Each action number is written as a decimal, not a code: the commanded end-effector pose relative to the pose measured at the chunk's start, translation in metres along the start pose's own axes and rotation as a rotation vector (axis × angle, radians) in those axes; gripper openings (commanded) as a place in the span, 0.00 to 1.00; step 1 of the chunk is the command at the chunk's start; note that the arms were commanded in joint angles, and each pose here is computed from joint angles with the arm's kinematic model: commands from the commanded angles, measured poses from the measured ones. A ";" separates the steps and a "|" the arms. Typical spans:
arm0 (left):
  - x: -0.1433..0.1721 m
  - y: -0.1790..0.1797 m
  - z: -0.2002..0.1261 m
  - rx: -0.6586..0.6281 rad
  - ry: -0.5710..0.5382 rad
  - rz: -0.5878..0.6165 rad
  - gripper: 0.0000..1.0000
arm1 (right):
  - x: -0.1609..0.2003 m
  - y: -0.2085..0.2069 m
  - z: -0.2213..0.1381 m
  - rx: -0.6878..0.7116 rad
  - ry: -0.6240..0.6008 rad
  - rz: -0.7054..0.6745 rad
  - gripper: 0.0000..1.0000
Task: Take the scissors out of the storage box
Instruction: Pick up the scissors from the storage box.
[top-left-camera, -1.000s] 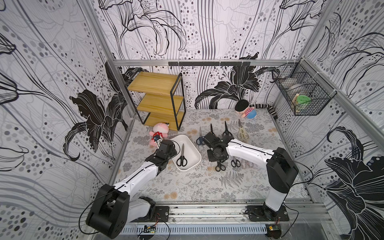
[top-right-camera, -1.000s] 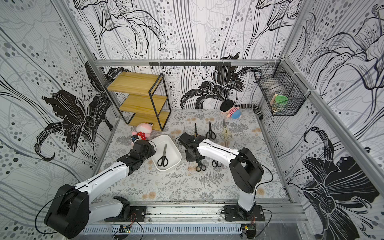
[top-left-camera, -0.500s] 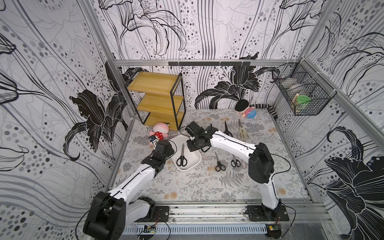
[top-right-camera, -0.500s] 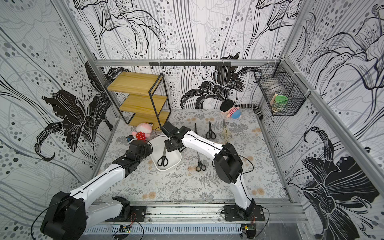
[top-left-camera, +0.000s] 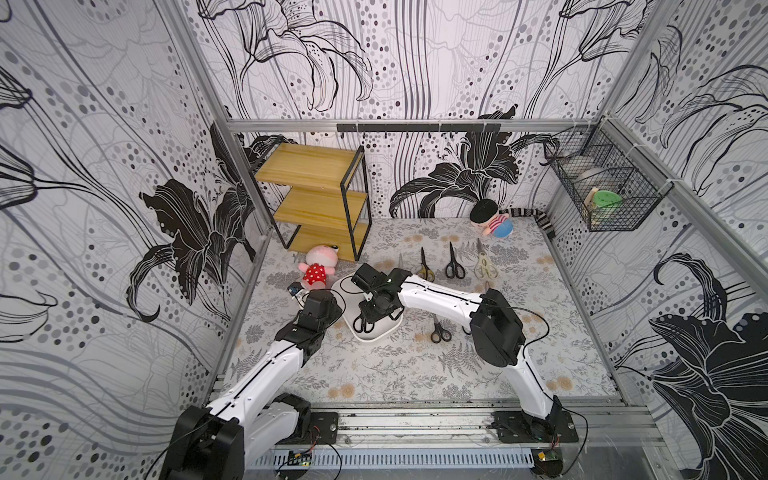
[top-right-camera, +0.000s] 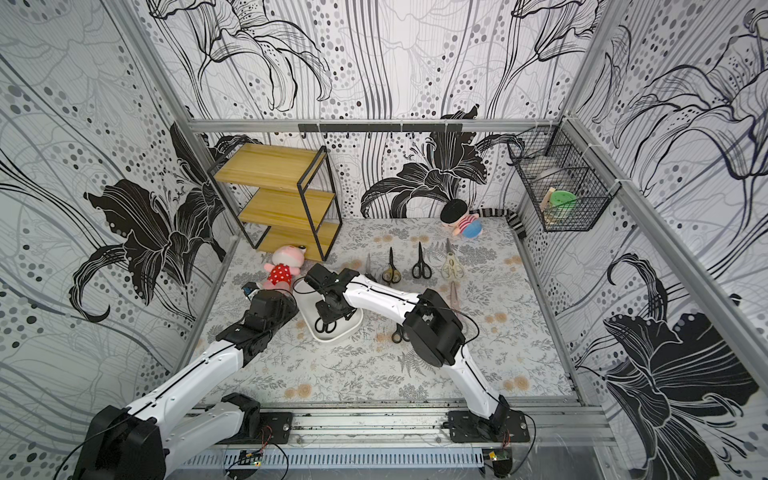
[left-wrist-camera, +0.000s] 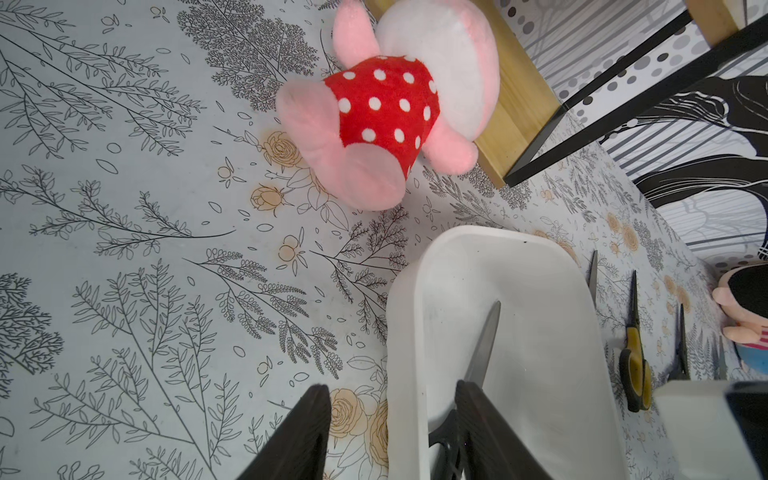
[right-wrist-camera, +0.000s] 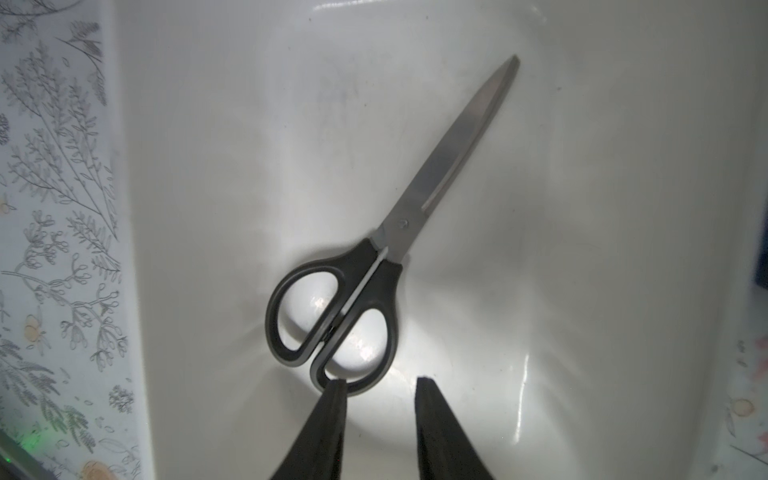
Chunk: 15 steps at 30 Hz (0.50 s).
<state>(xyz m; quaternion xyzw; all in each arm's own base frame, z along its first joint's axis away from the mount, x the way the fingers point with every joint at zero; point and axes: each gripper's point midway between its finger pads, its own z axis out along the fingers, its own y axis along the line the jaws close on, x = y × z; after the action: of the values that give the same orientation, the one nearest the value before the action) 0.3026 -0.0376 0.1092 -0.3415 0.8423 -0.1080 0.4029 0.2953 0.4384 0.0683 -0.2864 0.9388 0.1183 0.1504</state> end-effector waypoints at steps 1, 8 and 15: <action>-0.003 0.006 0.000 -0.019 -0.017 -0.013 0.53 | 0.014 -0.005 0.013 0.028 0.057 -0.012 0.33; -0.003 0.006 -0.001 -0.019 -0.018 -0.012 0.54 | 0.023 -0.010 0.027 0.051 0.088 -0.021 0.33; -0.002 0.010 -0.001 -0.023 -0.020 -0.013 0.53 | 0.030 -0.020 0.040 0.105 0.125 -0.021 0.32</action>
<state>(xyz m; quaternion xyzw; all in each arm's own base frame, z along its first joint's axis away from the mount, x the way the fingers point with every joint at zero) 0.3023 -0.0365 0.1113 -0.3446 0.8393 -0.1086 0.4062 0.2924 0.4286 0.0292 -0.2915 0.9458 0.0788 0.1194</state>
